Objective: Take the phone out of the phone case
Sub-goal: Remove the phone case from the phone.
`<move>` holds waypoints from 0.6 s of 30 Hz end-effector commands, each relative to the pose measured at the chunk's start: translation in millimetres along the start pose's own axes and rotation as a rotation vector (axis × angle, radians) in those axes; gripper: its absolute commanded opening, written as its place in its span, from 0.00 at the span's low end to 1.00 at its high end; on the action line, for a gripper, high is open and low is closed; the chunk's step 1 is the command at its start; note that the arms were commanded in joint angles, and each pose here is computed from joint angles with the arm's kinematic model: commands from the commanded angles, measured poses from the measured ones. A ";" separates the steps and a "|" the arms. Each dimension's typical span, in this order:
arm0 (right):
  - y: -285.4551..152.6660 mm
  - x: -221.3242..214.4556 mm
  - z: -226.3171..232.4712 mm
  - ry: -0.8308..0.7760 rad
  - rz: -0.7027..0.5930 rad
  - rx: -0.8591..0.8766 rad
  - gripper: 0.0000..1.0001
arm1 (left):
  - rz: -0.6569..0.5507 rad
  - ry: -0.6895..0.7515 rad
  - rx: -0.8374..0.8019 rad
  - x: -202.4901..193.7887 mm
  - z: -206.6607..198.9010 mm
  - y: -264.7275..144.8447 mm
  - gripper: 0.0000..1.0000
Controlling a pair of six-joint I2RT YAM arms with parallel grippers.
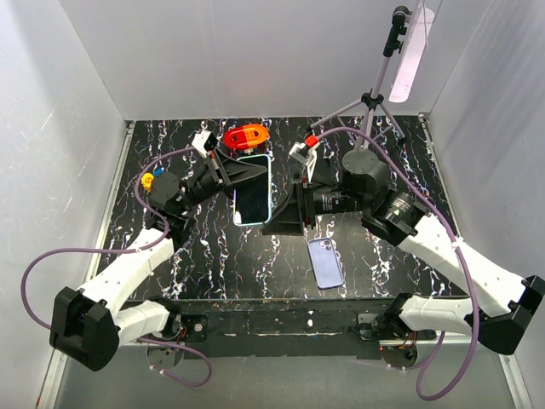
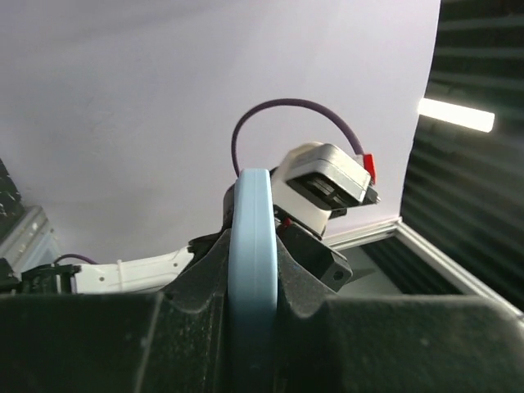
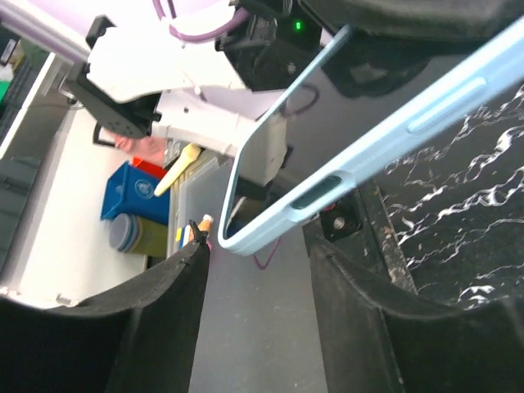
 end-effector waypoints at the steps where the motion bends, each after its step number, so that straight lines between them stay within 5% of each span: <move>1: -11.6 4.6 36.1 0.056 -0.026 0.208 0.64 | 0.020 0.211 -0.094 -15.8 -37.3 -2.0 0.00; 13: 0.0 12.7 35.5 0.086 0.007 0.295 0.41 | 0.017 0.255 -0.061 -18.6 -41.8 -2.9 0.00; 18: 6.8 17.4 31.5 0.086 0.013 0.294 0.39 | 0.020 0.254 -0.067 -18.4 -43.6 -1.8 0.00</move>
Point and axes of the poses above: each gripper's point midway between its finger pads, its own y axis out along the fingers, its own z axis along the line the jaws close on, x = y × z, the point moved 4 cm from there along -y, back along the fingers, and after that the axes turned 3 degrees about -y, right-handed, at the moved point
